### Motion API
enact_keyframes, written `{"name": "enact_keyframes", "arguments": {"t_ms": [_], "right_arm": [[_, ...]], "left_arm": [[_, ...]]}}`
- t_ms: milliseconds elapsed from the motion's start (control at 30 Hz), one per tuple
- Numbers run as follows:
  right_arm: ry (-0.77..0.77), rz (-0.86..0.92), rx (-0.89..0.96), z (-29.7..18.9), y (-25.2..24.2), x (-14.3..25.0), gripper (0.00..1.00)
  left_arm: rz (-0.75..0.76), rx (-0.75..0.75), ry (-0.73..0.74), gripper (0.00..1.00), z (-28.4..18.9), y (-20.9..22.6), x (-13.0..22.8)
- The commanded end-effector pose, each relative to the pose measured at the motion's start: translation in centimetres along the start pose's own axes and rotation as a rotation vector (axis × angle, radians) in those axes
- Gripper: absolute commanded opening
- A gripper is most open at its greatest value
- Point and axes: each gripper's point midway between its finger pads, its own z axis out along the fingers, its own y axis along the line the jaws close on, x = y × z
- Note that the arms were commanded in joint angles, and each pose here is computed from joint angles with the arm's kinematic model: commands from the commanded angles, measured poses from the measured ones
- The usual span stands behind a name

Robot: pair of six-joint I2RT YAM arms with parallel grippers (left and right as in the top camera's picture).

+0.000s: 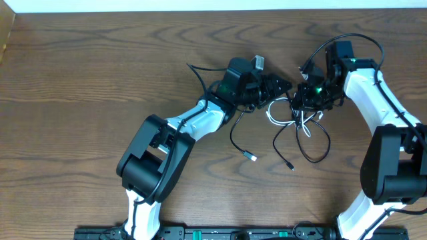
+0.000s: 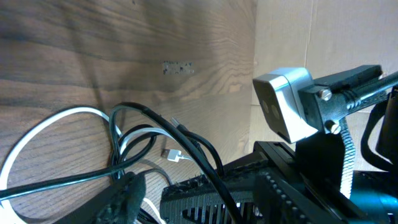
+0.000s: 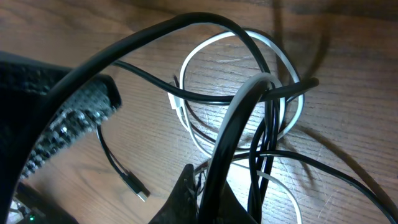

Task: Untangle cables

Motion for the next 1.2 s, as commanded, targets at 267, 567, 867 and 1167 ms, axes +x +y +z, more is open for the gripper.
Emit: {"name": "enact_keyframes", "arguments": {"t_ms": [267,567,867,1167], "right_arm": [[-0.024,-0.034,-0.010,-0.8,0.7,-0.1,0.01],[-0.038,0.007,0.146,-1.5,-2.9,-0.3,0.01],[-0.075,0.113,0.379,-2.4,-7.2,-0.6,0.01],[-0.052,0.190,0.430,-1.9,-8.6,0.8,0.02]], "left_arm": [[-0.027,0.007,0.014,0.08,0.8,-0.6,1.0],[0.063,0.190,0.139,0.08,-3.5,-2.2,-1.5],[0.269,0.404,0.192,0.07,-10.4,-4.5,-4.8],[0.328,0.423,0.190,0.07,-13.1,-3.4,-6.2]]}}
